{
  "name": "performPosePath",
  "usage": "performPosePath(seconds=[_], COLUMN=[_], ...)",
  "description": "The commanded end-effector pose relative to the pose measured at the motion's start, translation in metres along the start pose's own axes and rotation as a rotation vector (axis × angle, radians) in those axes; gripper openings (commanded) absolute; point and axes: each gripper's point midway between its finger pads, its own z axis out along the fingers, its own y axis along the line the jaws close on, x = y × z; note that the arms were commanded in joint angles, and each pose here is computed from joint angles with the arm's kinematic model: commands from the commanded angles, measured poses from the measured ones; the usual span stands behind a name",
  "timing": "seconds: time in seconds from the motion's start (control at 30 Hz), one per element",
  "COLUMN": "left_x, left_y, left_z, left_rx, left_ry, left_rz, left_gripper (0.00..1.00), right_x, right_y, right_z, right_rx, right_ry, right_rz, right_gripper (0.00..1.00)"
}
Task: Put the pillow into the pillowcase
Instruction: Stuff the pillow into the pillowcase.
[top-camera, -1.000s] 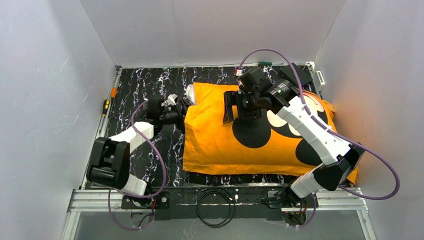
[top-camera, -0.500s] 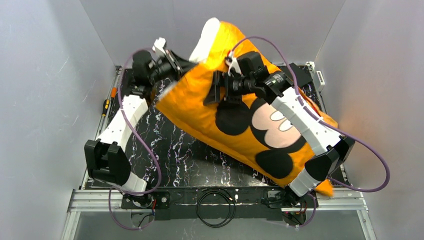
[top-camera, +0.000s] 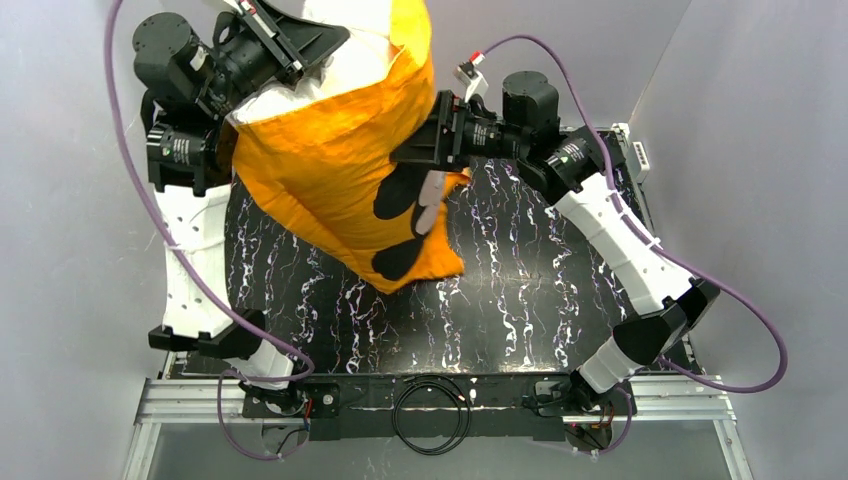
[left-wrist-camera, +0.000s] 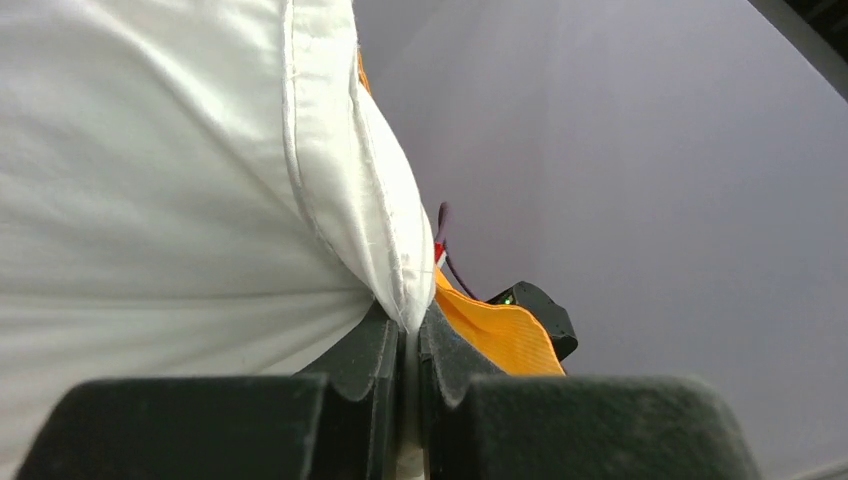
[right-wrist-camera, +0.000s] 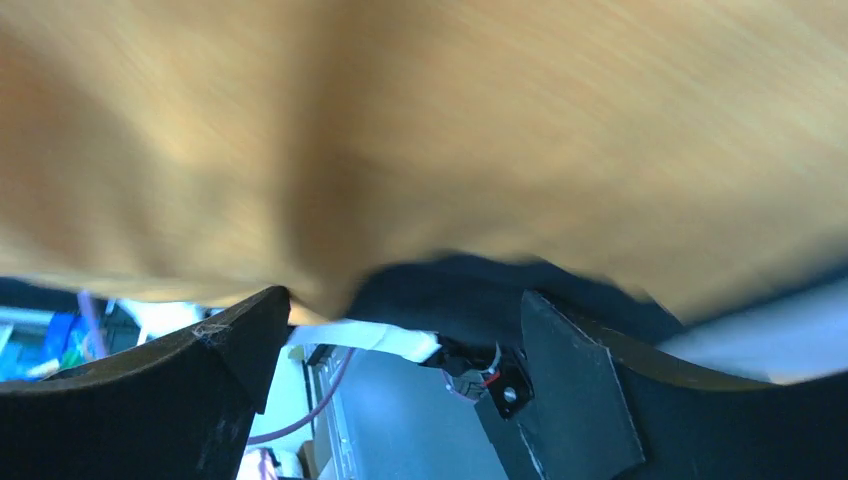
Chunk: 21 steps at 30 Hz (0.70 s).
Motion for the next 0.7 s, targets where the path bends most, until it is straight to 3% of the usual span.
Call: performPosePath(seconds=[0.0, 0.13, 0.27, 0.5, 0.67], left_x=[-0.034, -0.024, 0.013, 0.141, 0.222], left_y=[-0.085, -0.077, -0.057, -0.001, 0.054], left_z=[-0.056, -0.050, -0.024, 0.023, 0.032], left_rx=[0.104, 0.108, 0.165, 0.117, -0.048], left_ry=[-0.216, -0.158, 0.031, 0.352, 0.484], left_rz=[0.302, 0.271, 0.190, 0.020, -0.116], left_gripper=[0.00, 0.00, 0.00, 0.00, 0.00], right_x=[0.007, 0.028, 0.050, 0.059, 0.028], right_y=[-0.062, -0.100, -0.133, -0.155, -0.131], right_z=[-0.017, -0.043, -0.074, -0.150, -0.204], right_rx=[0.149, 0.250, 0.378, 0.614, 0.820], right_ry=[-0.012, 0.001, 0.022, -0.001, -0.144], right_rz=[0.103, 0.170, 0.218, 0.213, 0.092], right_gripper=[0.94, 0.95, 0.95, 0.96, 0.96])
